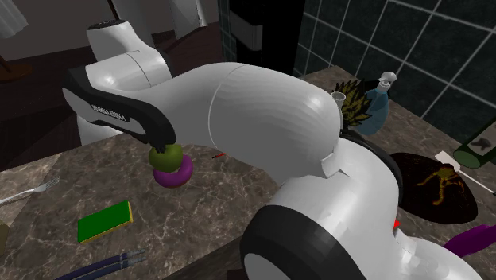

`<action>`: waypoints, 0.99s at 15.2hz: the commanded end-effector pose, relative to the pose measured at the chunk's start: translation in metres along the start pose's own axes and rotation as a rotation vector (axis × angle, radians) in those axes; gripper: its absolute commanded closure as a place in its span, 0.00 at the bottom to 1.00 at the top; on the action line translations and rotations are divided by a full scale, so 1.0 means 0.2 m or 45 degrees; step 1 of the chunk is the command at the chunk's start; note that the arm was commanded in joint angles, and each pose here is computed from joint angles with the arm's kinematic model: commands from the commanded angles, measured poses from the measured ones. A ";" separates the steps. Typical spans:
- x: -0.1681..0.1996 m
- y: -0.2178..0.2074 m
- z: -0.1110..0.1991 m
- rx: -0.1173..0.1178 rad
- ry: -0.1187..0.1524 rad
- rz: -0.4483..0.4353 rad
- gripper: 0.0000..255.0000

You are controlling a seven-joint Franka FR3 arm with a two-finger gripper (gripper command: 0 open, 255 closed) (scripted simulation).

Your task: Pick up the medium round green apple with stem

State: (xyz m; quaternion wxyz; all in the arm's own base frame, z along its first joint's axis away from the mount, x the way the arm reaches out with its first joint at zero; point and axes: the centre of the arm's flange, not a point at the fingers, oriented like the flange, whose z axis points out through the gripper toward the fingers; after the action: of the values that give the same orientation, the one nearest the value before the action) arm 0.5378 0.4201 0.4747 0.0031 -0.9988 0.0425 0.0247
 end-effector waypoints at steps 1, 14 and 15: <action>0.00 0.00 0.00 0.000 0.000 0.000 1.00; -0.02 -0.01 -0.32 0.000 0.000 0.000 1.00; -0.02 -0.01 -0.34 0.000 0.000 0.000 1.00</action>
State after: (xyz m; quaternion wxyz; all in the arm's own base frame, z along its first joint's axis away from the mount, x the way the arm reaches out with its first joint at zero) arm 0.5366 0.4209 0.5370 0.0031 -0.9988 0.0424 0.0247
